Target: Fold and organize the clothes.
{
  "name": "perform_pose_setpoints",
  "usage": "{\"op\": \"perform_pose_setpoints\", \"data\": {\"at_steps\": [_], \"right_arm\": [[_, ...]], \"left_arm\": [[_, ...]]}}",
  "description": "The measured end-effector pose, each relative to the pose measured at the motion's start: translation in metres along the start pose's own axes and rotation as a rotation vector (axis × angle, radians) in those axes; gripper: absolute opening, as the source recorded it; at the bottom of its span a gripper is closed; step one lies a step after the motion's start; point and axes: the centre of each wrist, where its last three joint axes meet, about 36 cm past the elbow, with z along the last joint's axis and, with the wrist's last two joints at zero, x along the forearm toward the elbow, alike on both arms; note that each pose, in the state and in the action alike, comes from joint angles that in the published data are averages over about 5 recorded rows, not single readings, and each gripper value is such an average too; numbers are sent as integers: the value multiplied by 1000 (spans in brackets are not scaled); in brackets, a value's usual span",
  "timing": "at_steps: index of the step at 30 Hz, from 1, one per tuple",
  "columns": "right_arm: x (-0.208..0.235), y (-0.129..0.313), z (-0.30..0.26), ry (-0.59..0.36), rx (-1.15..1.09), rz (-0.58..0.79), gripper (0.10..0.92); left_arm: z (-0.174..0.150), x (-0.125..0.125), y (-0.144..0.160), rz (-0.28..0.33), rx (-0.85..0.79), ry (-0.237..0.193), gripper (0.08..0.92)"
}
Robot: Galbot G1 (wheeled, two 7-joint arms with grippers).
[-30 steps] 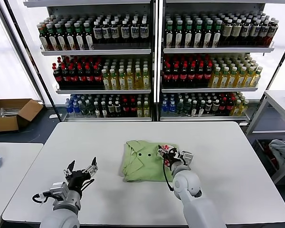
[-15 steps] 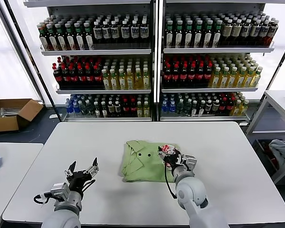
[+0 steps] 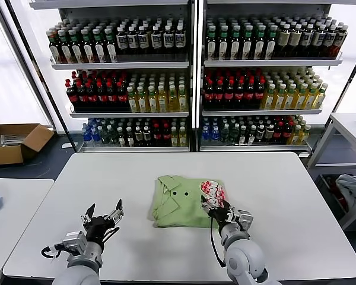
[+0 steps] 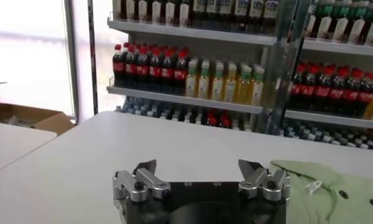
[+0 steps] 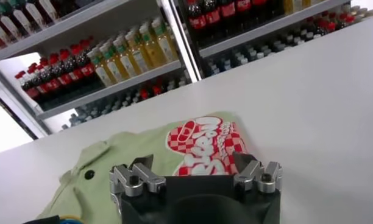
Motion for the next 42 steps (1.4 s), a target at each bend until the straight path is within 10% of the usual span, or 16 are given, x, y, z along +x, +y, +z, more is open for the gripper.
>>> {"op": "perform_pose_setpoints", "data": {"at_steps": [42], "right_arm": [[16, -4, 0, -59, 28, -53, 823]], "left_arm": [[0, 7, -1, 12, 11, -4, 823]]}}
